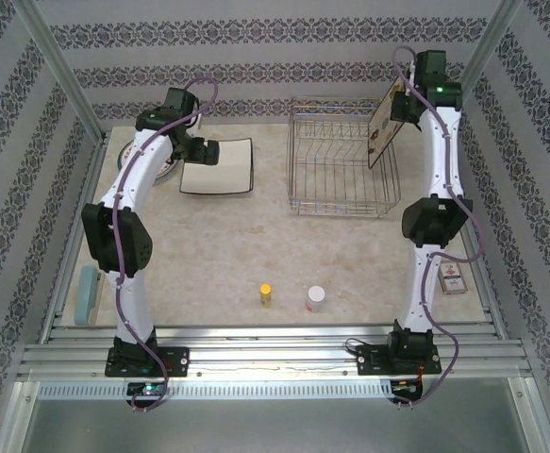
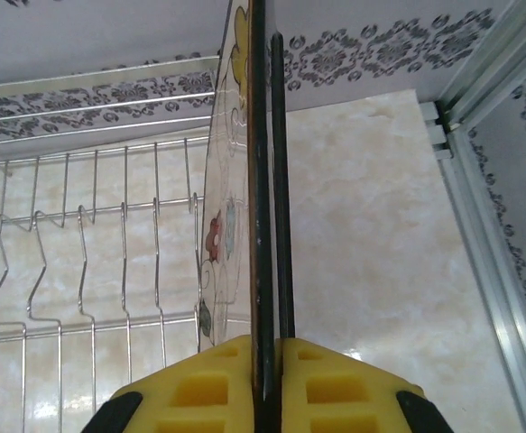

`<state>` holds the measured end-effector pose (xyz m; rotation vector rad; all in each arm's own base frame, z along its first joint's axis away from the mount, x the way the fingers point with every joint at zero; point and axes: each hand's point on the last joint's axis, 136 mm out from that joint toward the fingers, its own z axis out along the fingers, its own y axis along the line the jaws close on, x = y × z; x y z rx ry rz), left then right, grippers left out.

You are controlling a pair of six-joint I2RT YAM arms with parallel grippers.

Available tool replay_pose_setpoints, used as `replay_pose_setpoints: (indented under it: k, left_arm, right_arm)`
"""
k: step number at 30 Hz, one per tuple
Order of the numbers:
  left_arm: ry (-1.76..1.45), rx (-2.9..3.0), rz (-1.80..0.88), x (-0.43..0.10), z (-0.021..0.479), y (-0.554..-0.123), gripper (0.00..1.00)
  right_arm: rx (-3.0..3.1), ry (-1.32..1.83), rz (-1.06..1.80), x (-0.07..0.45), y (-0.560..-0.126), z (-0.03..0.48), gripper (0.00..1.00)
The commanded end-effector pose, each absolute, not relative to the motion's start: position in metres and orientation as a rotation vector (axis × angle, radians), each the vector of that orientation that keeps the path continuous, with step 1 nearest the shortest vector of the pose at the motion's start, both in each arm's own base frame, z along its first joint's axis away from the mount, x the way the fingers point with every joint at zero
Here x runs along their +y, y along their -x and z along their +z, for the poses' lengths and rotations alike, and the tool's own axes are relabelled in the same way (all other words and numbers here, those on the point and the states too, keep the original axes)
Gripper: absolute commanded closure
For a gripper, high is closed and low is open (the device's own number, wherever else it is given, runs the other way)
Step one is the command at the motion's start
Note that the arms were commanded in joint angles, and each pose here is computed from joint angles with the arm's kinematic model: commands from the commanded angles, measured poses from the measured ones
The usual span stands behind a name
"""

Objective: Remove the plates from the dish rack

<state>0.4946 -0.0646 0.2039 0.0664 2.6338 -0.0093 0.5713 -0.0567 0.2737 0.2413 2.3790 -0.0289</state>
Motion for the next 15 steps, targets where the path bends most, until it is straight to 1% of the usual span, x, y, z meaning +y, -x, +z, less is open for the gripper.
replay_pose_setpoints:
  k: [1,9,15]
  left_arm:
    - [-0.026,2.646,0.016,-0.055,0.204,-0.495,0.0]
    - [-0.015,2.639,-0.047,-0.062,0.215,-0.487,0.0]
    - [-0.022,2.625,-0.063,-0.065,0.22,-0.476,0.0]
  right_arm:
    - [2.054,-0.205,-0.009,-0.046,-0.549,0.405,1.0]
    - [1.986,-0.182,-0.022,-0.037,-0.495,0.46,1.0]
    - [1.994,-0.13,0.077,-0.004,-0.459,0.473,1.0]
